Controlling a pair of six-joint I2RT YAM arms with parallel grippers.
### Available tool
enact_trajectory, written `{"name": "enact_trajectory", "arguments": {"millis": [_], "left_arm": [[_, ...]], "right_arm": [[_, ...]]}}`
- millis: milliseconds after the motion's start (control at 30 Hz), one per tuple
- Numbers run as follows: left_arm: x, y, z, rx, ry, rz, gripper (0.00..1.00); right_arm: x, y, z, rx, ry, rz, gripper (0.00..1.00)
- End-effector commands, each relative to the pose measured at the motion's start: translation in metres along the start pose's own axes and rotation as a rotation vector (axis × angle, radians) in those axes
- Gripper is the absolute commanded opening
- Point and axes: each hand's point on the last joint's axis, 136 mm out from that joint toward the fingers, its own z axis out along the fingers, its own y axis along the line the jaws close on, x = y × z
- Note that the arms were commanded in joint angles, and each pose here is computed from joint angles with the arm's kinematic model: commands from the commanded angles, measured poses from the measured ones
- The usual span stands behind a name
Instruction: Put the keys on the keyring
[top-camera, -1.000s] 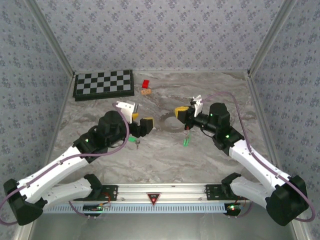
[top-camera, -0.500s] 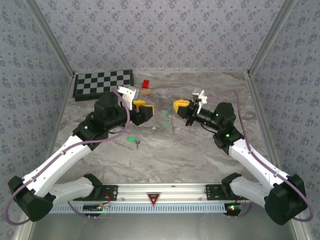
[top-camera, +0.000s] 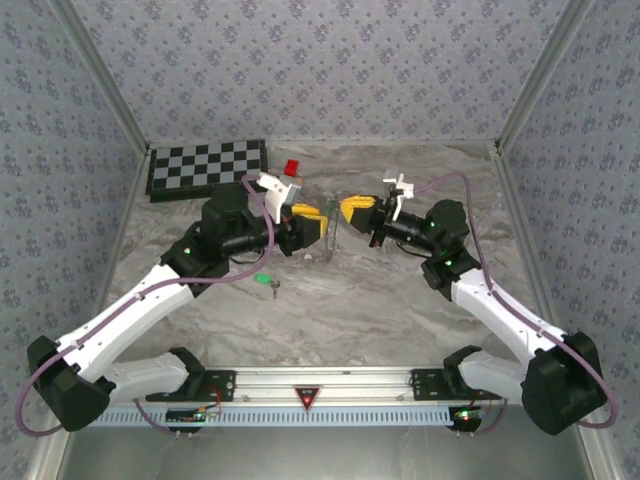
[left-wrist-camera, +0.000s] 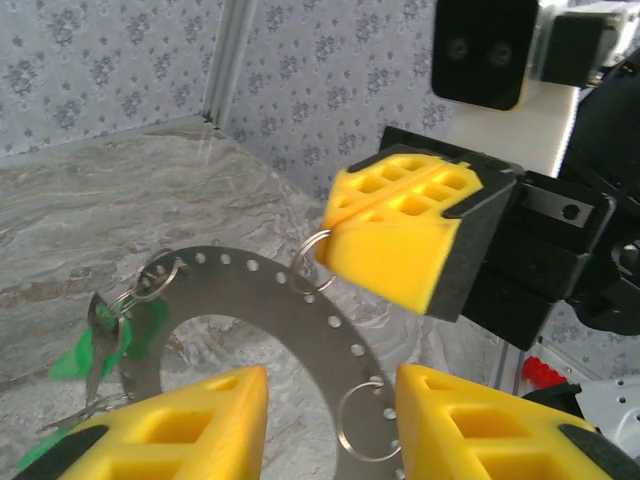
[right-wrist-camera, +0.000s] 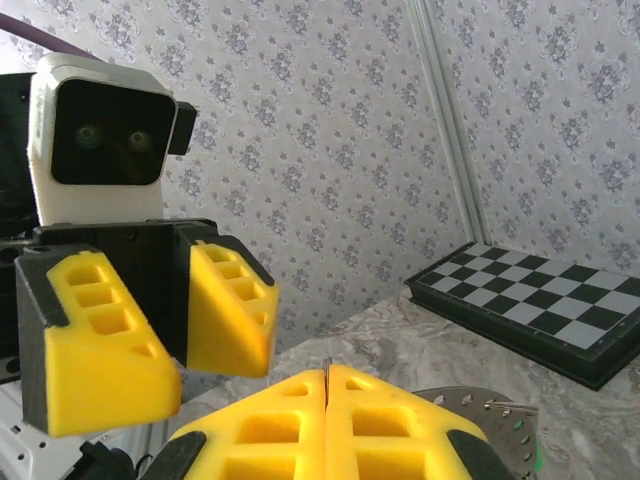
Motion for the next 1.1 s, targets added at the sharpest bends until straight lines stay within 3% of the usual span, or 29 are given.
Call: {"name": "enact_trajectory", "arguments": {"millis": [0, 1067], "left_arm": [[-0.019, -0.010, 0.002, 0.042, -0.057, 0.039, 0.35], [-0.026, -0.023, 0.020, 0.120, -0.074, 0.049, 0.17]], "right_arm": [[-0.029, 0.018, 0.001, -0.072, -0.065, -0.033, 0.00], [-0.024, 0.027, 0.002, -0.106, -0.047, -0.017, 0.00]]}}
